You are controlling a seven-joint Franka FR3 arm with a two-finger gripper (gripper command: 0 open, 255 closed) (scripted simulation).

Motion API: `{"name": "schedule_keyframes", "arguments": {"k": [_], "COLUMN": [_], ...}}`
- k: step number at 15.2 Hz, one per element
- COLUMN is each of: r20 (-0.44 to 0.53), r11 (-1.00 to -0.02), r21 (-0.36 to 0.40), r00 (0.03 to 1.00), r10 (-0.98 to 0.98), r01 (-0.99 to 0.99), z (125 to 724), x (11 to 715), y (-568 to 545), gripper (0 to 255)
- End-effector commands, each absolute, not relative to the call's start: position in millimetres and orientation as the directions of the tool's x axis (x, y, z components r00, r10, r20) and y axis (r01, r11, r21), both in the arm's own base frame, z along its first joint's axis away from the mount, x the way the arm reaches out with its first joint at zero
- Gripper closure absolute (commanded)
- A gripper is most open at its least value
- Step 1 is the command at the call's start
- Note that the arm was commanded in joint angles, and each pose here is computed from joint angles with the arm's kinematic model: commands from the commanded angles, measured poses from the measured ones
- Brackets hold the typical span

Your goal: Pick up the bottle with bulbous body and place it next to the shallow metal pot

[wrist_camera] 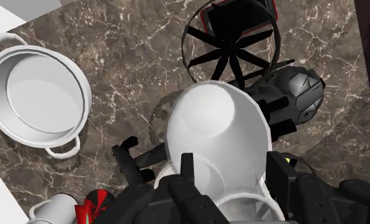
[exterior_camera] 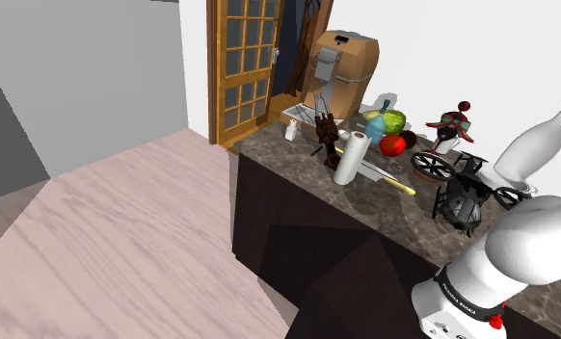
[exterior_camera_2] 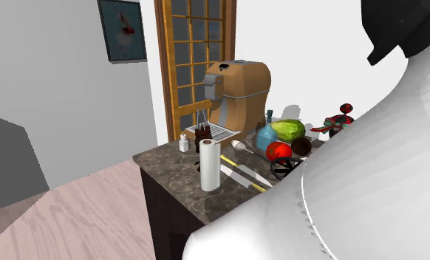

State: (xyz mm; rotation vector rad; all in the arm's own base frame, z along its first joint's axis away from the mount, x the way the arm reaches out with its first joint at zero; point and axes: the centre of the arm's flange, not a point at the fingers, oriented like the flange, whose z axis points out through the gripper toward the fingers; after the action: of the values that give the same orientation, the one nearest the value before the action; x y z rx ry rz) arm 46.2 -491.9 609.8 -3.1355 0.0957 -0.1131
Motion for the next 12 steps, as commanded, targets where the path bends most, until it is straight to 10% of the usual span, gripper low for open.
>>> {"name": "schedule_keyframes", "arguments": {"k": [1, 12], "r20": [0.071, 0.071], "r11": [-0.998, -0.998], "r21": [-0.003, -0.003], "r00": [0.996, 0.996], "r10": [-0.060, -0.060], "r01": [-0.060, -0.060], "z": [603, 559], "x": [28, -62], "y": [-511, -617], "gripper": [255, 255]}}
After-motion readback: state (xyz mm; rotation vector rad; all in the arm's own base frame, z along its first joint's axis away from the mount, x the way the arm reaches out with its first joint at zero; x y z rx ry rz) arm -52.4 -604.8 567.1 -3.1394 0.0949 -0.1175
